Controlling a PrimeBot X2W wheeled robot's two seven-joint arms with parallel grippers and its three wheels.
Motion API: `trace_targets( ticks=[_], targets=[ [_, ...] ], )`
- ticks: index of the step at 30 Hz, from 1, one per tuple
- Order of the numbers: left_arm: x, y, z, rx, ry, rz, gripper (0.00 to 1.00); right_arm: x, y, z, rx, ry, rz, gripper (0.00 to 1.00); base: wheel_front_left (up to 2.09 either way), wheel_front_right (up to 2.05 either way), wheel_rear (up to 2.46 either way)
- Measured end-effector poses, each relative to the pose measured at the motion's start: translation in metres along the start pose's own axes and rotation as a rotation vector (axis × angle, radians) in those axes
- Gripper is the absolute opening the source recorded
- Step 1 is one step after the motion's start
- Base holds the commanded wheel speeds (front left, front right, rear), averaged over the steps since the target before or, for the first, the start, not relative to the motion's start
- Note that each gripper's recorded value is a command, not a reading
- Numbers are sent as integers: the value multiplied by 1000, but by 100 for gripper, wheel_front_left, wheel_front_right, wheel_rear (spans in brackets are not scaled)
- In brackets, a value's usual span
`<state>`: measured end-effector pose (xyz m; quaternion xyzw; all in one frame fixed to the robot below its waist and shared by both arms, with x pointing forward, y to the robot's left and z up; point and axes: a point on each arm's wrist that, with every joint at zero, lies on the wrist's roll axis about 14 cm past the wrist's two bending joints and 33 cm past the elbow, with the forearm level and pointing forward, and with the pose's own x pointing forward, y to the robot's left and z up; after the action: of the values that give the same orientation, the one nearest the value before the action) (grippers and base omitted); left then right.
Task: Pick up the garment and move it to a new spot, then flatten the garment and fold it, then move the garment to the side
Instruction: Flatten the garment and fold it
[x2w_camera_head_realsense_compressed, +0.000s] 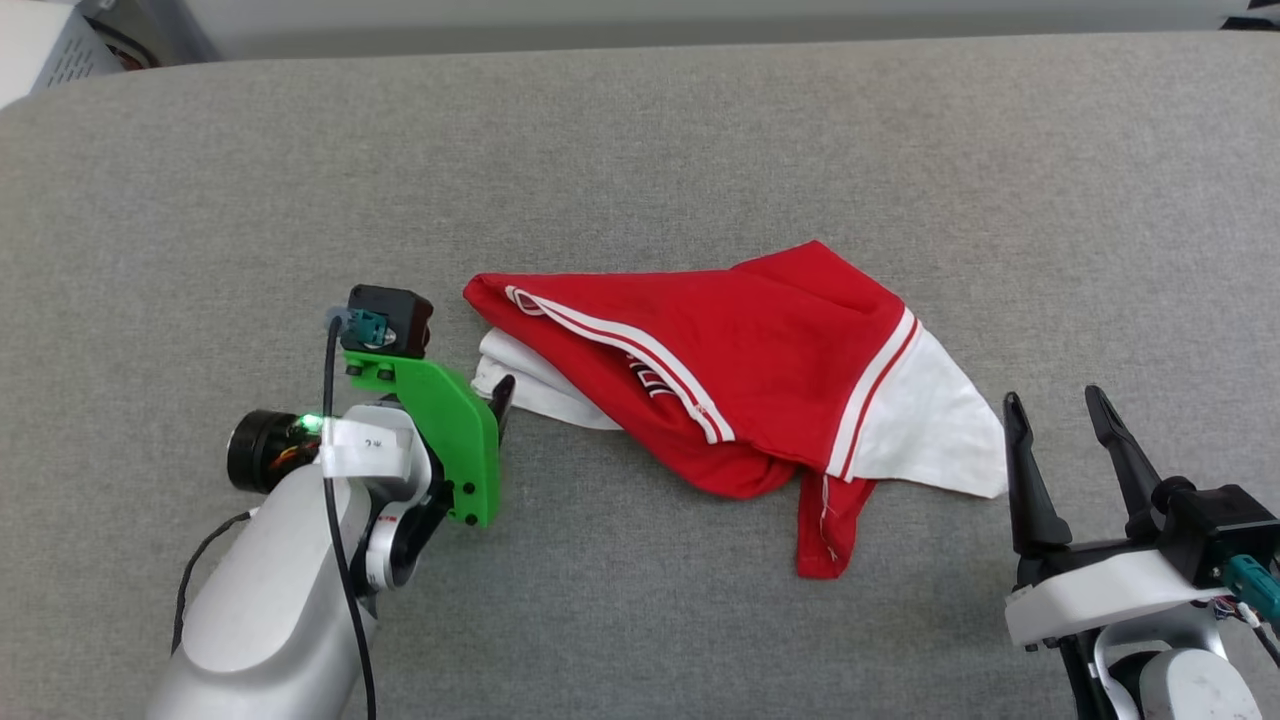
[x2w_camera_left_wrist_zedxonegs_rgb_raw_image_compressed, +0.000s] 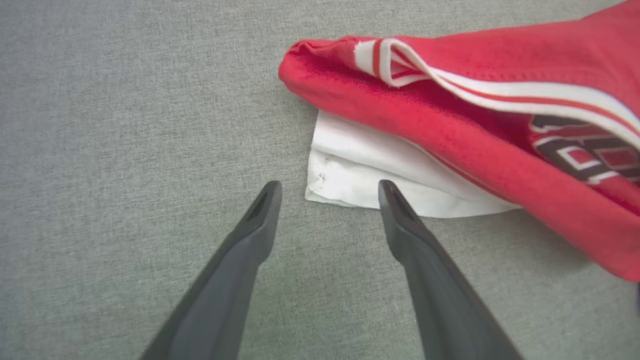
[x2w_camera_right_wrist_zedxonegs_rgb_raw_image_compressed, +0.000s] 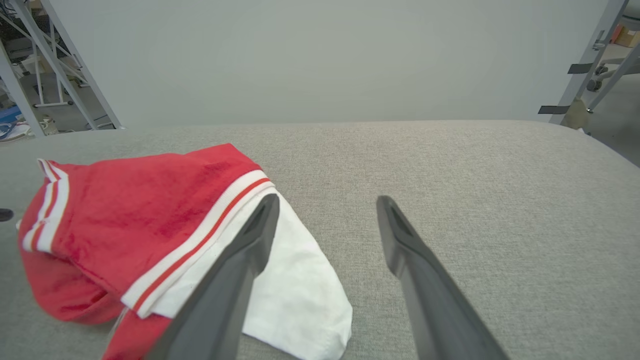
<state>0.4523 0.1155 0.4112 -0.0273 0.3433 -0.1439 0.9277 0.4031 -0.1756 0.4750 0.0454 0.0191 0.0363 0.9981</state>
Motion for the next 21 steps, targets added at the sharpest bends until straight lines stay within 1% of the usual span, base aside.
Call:
trace_targets(
  ticks=[7, 11, 12, 13, 17, 21],
  targets=[
    [23, 6, -20, 7, 83, 15, 100, -1, -10, -13, -6, 37, -28, 100, 0, 0, 0],
    [32, 5, -25, 16, 99, 5, 100, -1, -14, -17, -9, 51, -40, 100, 0, 0, 0],
    [33, 6, -27, 18, 107, 4, 48, -1, -14, -18, -10, 53, -41, 100, 0, 0, 0],
    [34, 5, -28, 20, 112, -2, 0, -1, -14, -18, -11, 54, -41, 100, 0, 0, 0],
    [32, -1, -29, 12, 113, -30, 0, 0, -14, -17, -16, 50, -38, 100, 0, 0, 0],
    [24, 2, -24, -3, 63, -14, 0, 0, -9, -13, -15, 40, -25, 100, 0, 0, 0]
  ],
)
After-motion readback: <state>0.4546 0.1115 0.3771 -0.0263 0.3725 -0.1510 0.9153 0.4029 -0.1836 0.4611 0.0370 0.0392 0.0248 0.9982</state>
